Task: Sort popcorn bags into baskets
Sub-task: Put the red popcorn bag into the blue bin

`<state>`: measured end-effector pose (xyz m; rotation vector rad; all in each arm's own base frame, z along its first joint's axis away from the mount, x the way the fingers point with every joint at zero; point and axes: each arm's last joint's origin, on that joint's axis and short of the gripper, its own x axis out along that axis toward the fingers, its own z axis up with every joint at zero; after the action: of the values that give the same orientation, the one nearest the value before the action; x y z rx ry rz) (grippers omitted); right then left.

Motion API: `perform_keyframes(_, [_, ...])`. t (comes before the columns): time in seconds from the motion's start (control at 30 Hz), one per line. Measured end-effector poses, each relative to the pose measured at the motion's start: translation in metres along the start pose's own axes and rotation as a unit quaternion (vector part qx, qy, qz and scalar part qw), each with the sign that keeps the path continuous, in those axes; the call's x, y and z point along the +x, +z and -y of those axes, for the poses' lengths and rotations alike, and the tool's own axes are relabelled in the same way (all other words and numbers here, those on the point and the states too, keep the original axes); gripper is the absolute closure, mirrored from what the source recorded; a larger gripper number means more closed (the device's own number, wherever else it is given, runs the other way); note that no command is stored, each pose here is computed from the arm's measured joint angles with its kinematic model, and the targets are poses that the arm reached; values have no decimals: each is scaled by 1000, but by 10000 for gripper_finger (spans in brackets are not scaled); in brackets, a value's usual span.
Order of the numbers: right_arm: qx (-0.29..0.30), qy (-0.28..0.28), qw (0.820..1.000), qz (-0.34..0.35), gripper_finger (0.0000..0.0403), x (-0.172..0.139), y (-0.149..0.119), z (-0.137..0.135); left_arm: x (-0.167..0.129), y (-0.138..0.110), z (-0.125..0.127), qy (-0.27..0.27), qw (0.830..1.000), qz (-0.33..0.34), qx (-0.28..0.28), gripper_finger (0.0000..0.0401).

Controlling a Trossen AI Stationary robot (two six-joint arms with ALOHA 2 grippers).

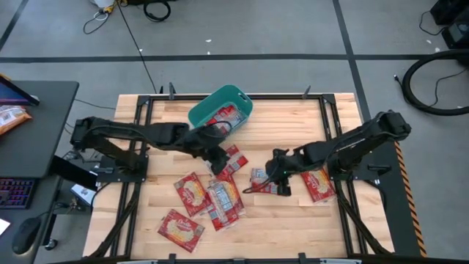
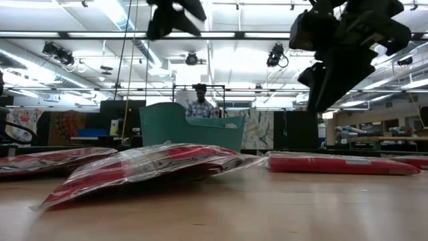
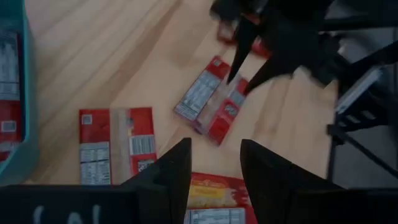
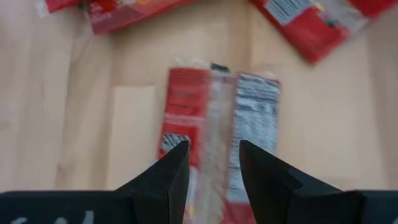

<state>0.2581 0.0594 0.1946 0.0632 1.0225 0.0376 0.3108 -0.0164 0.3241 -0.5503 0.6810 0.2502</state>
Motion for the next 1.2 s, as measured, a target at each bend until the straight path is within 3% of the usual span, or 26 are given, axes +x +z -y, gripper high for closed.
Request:
perform_keyframes(0.2, [-7, -20, 1000, -15, 257, 27, -4, -14, -37, 8, 11, -60, 996, 64, 0, 260])
perform_keyframes(0.4, [-4, -73, 996, -53, 257, 51, -11, -6, -65, 13, 22, -124, 985, 119, 0, 260])
perform_keyframes(0.57, [2, -73, 995, -70, 260, 58, -13, 0, -72, 9, 25, -135, 984, 115, 12, 260])
perform_keyframes(0.7, [-15, -73, 994, -80, 289, 62, -13, 3, -74, 5, 30, -145, 983, 111, 19, 260])
perform_keyframes(0.93, [-13, -73, 994, -77, 387, 62, -11, 10, -75, -1, 37, -157, 982, 101, 29, 260])
perform_keyframes(1.2, [-31, -66, 993, -89, 397, 52, -7, 20, -75, -1, 38, -160, 981, 105, 28, 260])
